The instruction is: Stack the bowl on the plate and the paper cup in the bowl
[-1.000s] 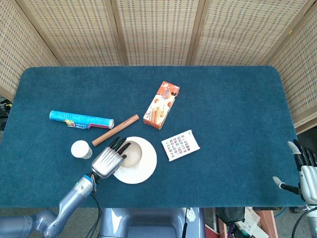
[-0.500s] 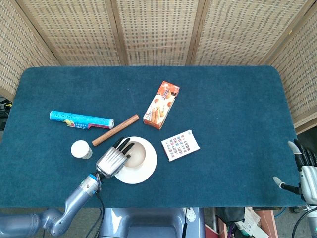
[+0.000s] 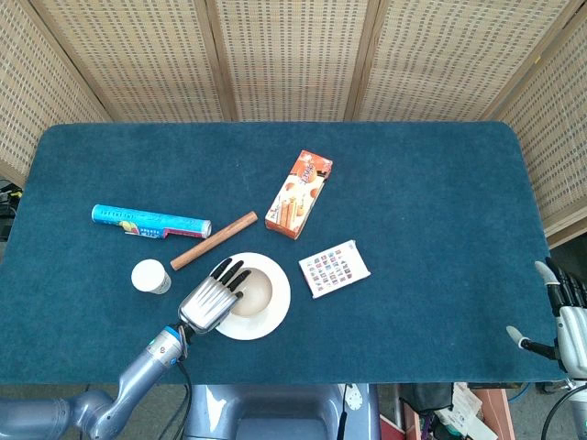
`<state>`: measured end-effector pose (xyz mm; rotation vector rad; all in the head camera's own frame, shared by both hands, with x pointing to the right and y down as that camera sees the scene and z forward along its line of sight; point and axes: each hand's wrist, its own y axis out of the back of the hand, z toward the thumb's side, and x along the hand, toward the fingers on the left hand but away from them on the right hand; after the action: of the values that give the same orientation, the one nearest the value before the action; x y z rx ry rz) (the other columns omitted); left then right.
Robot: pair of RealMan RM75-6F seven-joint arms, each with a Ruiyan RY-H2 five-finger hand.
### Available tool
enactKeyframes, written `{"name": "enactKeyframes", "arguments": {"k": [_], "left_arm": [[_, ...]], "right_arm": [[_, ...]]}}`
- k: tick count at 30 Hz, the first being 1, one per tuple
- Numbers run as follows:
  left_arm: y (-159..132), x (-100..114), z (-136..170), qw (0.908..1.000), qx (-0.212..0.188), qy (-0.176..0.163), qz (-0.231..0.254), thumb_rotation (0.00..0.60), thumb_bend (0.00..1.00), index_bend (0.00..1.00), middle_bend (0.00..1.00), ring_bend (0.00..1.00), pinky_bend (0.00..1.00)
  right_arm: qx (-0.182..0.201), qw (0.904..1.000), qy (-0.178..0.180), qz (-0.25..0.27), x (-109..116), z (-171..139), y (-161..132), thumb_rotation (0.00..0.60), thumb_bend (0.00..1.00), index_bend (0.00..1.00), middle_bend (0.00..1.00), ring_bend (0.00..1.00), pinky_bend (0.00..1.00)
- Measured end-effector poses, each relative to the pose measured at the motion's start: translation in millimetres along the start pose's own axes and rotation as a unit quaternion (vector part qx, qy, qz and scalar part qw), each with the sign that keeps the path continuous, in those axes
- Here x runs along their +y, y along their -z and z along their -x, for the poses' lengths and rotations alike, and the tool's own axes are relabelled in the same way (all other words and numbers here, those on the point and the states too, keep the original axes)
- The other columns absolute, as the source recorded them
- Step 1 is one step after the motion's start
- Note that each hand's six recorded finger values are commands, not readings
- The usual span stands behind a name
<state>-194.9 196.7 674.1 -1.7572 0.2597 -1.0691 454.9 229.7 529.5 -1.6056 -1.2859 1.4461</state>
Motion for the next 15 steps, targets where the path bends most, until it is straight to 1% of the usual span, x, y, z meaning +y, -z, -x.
{"name": "enactKeyframes", "arguments": {"k": [6,8,10,12,15], "left_arm": [[3.5,-0.5,1.2,1.0000,0.004,0.007,0.000,0.600,0.38,0.62,0.10,0.00,0.04],[3.2,-0.7,1.1,1.0000,0.003,0.008,-0.003,0.600,0.38,0.58,0.07,0.00,0.03],[3.1,-0.5,1.1,0.9999,0.002,0.008,-0.007,0.600,0.37,0.51,0.03,0.00,0.02],[3.8,-0.5,1.1,0.9999,0.004,0.008,-0.009,0.600,0.33,0.45,0.01,0.00,0.01],[4.8,-0.9,0.5,0.9999,0.007,0.010,-0.007,0.600,0.29,0.41,0.00,0.00,0.01]], "right_arm": [[0.003,1.0000,-0.001,-0.002,-0.6,-0.5,-1.9,0.600,0.15,0.00,0.00,0.00,0.00],[0.001,1.0000,-0.001,-0.002,-0.5,-0.3,-1.3,0.600,0.15,0.00,0.00,0.00,0.00],[0.000,1.0000,0.000,-0.001,-0.3,-0.2,-0.8,0.600,0.15,0.00,0.00,0.00,0.00],[0.000,1.0000,0.001,0.000,0.1,-0.3,-0.6,0.600,0.15,0.00,0.00,0.00,0.00],[0.002,1.0000,0.002,0.000,0.5,-0.4,-1.4,0.600,0.15,0.00,0.00,0.00,0.00]]}}
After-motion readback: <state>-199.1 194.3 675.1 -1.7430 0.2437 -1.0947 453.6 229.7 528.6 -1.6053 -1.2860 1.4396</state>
